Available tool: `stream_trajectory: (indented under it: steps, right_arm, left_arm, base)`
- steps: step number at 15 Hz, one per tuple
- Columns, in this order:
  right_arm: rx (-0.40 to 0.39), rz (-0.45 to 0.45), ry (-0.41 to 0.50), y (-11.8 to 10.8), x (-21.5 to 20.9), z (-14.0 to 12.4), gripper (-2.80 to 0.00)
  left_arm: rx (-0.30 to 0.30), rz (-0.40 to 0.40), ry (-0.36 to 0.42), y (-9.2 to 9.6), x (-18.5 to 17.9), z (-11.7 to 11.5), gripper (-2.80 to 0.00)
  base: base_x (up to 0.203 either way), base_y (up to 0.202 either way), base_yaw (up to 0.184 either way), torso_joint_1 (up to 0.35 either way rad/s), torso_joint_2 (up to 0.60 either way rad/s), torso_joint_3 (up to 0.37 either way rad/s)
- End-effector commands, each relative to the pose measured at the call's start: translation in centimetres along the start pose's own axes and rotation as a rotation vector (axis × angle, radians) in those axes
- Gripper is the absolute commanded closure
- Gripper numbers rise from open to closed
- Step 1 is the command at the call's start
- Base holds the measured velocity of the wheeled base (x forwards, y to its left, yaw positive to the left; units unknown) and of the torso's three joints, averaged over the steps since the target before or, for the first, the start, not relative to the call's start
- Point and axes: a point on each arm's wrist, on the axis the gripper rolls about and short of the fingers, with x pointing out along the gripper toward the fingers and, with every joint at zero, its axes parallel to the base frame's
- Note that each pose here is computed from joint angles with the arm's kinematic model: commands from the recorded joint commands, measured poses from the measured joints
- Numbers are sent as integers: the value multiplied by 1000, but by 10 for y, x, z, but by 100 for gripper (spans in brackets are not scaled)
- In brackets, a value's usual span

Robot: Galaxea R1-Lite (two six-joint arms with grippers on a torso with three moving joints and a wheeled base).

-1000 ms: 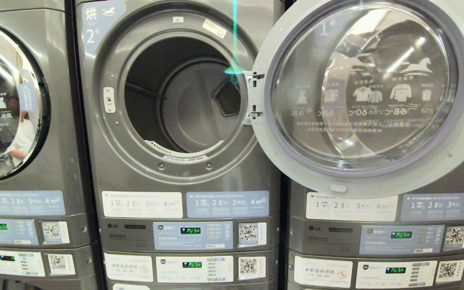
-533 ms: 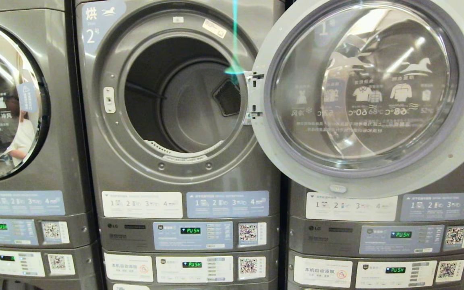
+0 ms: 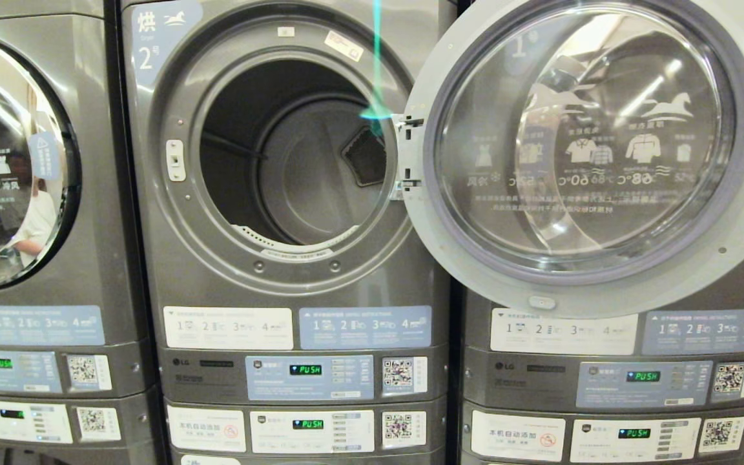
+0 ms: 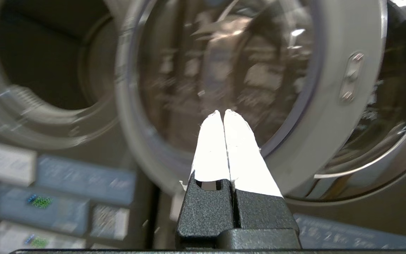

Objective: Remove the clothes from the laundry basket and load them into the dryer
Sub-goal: Open the dryer, then take the clothes out of the basket

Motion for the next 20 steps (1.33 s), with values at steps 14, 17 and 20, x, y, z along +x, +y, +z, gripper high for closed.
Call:
stream_trajectory:
  steps: [14, 17, 20]
  right_arm:
    - [37, -25, 329, 23, -83, -175, 0]
    - [22, -53, 231, 30, -127, -186, 0]
    - [59, -94, 313, 32, -144, -200, 0]
  left_arm:
    - [-44, 39, -21, 0, -2, -2, 0]
    - [-45, 38, -25, 0, -2, -2, 0]
    - [-41, 38, -23, 0, -2, -2, 0]
  base:
    - [0, 0, 0, 0, 0, 0]
    - [0, 0, 0, 0, 0, 0]
    - [0, 0, 0, 0, 0, 0]
